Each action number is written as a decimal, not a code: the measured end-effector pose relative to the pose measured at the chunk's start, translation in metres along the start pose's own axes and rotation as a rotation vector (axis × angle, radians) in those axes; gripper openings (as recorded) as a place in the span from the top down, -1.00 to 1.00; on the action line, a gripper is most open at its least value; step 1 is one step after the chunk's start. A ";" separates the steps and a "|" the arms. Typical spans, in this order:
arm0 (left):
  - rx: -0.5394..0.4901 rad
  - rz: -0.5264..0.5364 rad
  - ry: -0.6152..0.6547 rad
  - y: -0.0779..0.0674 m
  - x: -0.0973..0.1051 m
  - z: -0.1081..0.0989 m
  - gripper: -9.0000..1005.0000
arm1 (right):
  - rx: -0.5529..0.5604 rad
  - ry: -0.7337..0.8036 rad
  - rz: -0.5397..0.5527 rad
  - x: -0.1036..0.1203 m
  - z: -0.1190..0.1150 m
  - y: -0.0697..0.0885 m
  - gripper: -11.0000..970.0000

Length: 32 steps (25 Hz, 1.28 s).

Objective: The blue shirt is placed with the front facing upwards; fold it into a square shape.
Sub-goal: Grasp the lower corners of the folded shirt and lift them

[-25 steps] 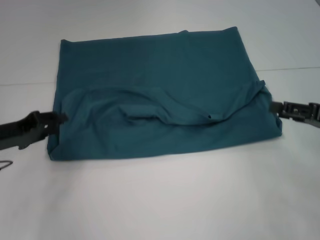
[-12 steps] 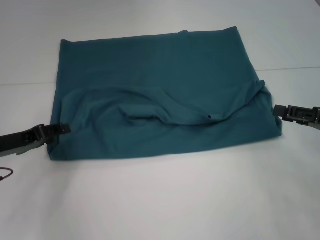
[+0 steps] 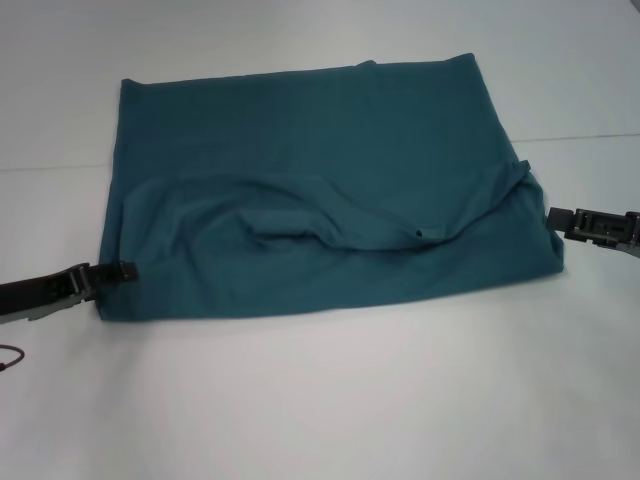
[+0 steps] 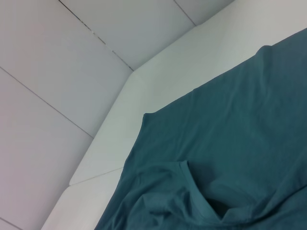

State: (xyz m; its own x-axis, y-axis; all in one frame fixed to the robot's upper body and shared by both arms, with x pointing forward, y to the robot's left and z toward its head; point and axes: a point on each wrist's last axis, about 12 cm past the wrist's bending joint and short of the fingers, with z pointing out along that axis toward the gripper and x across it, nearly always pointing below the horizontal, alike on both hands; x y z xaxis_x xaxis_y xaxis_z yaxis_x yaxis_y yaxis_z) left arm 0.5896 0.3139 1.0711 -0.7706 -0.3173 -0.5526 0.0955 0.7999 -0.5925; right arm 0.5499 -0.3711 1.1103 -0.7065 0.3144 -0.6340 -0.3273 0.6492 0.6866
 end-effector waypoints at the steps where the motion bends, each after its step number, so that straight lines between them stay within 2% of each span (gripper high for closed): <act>1: -0.004 -0.002 -0.001 0.001 0.001 0.000 -0.42 | 0.000 0.000 0.000 0.000 0.000 0.000 -0.27; 11: -0.024 0.002 0.020 0.001 0.009 0.008 -0.40 | 0.006 -0.007 0.009 0.002 -0.003 -0.002 -0.25; 19: -0.002 0.034 0.052 -0.012 0.011 0.018 -0.39 | 0.004 -0.005 0.024 0.006 -0.003 -0.003 -0.23; 29: 0.001 0.047 0.060 -0.025 0.003 0.024 -0.37 | -0.003 -0.007 0.027 0.006 -0.003 -0.003 -0.20; 32: 0.000 0.053 0.065 -0.026 0.003 0.025 -0.26 | -0.004 -0.010 0.029 0.005 -0.004 -0.003 -0.20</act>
State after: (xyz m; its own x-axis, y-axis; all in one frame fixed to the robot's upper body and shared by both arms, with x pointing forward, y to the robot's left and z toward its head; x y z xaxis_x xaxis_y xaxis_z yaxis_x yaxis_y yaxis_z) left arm 0.6005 0.2796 1.0703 -0.8039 -0.2410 -0.5438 0.1370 0.8146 -0.5636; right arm 0.5446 -0.3741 1.1061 -0.7093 0.3399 -0.6176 -0.3093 0.6372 0.7059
